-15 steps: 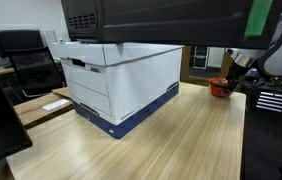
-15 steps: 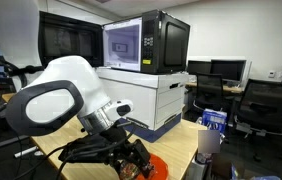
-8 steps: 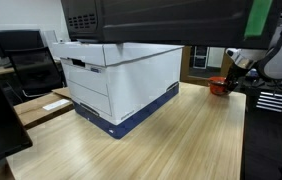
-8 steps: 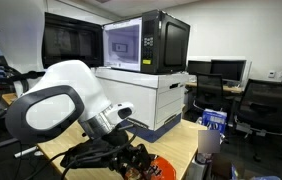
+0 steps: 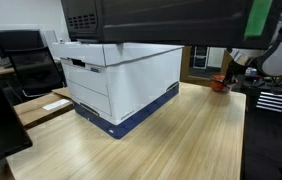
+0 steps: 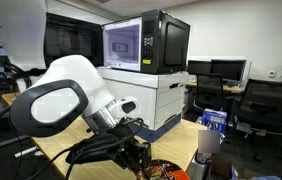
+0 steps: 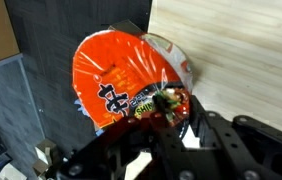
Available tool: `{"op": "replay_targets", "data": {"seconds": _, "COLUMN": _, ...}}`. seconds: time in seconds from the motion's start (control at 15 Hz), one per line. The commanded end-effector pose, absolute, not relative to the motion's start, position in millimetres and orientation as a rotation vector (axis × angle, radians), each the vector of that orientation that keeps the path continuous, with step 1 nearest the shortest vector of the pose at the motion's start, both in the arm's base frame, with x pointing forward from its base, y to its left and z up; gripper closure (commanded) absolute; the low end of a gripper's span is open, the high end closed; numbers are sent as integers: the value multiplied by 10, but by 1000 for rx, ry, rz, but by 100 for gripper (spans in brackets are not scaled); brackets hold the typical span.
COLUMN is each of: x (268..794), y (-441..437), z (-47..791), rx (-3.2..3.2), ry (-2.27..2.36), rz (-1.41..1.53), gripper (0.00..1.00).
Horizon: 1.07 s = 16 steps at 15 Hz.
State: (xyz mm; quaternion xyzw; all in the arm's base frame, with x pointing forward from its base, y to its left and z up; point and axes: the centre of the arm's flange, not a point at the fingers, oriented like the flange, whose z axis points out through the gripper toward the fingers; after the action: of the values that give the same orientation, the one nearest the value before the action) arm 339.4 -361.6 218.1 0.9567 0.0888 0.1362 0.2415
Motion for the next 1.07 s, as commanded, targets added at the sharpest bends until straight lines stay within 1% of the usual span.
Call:
{"op": "replay_targets", "data": {"seconds": 0.0, "x": 3349, "y": -3590, "z": 2154, "rx": 2612, "ry": 267, "rz": 323, "gripper": 95}}
{"op": "replay_targets", "data": {"seconds": 0.07, "x": 3350, "y": -3594, "z": 2162, "rx": 2610, "ry": 265, "rz": 313, "gripper": 96}}
{"op": "replay_targets", "data": {"seconds": 0.13, "x": 3373, "y": -3584, "z": 2205, "rx": 2612, "ry": 245, "rz": 287, "gripper": 93}}
{"op": "replay_targets", "data": {"seconds": 0.27, "x": 3394, "y": -3581, "z": 2275, "rx": 2600, "ry": 232, "rz": 273, "gripper": 97}}
{"op": "replay_targets", "data": {"seconds": 0.4, "x": 3415, "y": -3586, "z": 2357, "rx": 2594, "ry": 220, "rz": 269, "gripper": 98}}
{"op": "replay_targets", "data": {"seconds": 0.47, "x": 3424, "y": -3578, "z": 2395, "rx": 2594, "ry": 217, "rz": 259, "gripper": 96}}
{"op": "replay_targets", "data": {"seconds": 1.0, "x": 3463, "y": -3447, "z": 2638, "rx": 2608, "ry": 217, "rz": 164, "gripper": 96}}
